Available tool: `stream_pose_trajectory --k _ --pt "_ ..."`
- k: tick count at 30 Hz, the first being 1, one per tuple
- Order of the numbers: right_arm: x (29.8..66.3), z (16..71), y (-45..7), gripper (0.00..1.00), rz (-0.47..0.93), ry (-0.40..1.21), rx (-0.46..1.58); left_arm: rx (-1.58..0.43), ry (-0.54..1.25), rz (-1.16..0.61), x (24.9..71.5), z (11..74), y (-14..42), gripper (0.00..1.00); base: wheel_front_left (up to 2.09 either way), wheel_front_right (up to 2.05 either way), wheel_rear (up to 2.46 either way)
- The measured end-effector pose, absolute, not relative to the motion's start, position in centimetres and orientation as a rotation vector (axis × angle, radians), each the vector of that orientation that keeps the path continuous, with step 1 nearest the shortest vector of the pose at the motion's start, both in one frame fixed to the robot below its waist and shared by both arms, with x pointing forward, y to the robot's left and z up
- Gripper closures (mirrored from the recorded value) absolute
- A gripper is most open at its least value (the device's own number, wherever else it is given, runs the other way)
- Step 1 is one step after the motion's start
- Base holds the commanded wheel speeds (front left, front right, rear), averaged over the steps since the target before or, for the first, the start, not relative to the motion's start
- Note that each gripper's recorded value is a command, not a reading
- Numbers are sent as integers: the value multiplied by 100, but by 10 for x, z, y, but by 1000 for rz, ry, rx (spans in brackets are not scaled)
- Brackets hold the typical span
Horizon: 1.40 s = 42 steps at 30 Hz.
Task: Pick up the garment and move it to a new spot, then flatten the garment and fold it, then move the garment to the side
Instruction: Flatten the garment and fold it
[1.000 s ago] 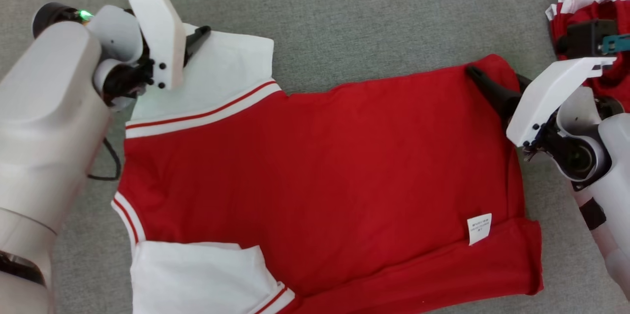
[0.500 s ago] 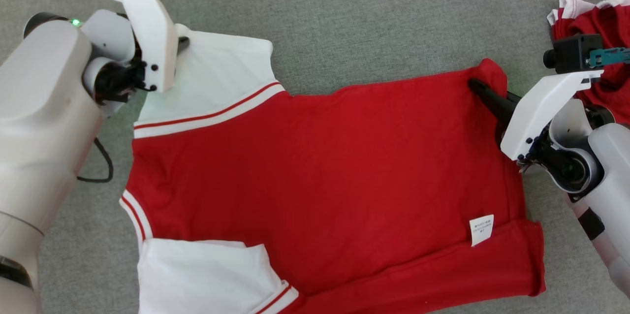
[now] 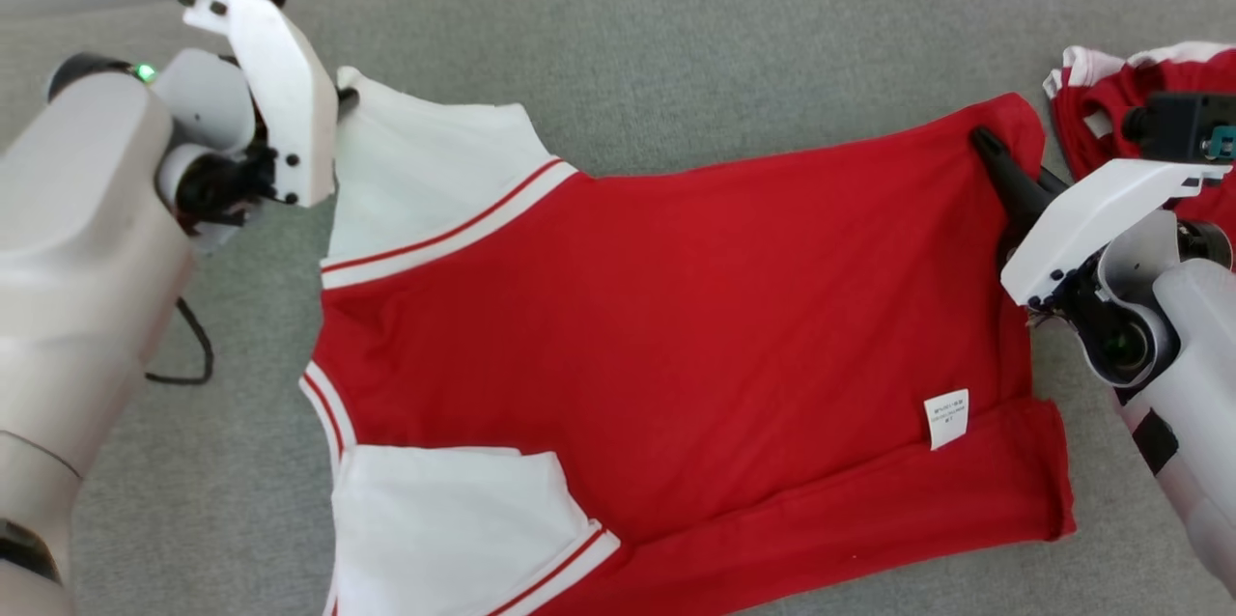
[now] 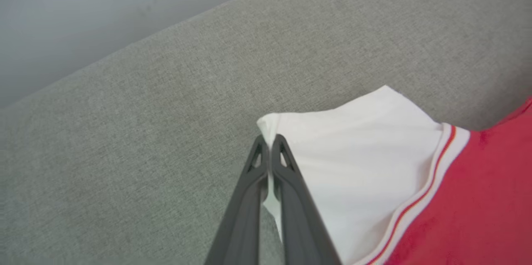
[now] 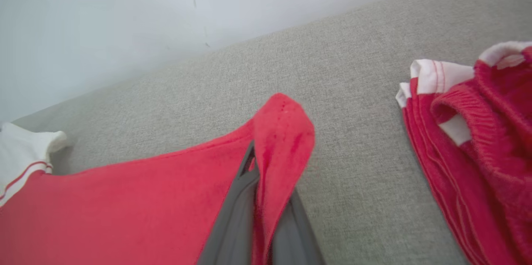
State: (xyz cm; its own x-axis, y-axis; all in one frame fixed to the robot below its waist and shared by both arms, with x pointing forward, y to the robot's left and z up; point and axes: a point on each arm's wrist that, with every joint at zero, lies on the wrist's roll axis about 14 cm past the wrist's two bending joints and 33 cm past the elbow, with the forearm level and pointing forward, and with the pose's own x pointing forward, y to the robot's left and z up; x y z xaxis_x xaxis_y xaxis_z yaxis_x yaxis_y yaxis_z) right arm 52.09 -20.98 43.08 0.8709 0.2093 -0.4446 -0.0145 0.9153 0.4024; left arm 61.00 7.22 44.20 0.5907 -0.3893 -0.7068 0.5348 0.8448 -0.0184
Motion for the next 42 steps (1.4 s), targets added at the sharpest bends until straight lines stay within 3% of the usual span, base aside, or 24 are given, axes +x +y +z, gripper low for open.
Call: stream_pose_trajectory --k 16,35,42 --pt "470 463 -211 100 138 446 381 280 766 -628 524 502 81 100 0 0 0" --pt "432 445 -205 100 195 560 265 309 1096 -815 389 489 95 100 0 0 0" --pt "425 430 -209 94 192 613 243 306 1181 -868 367 477 90 100 0 0 0"
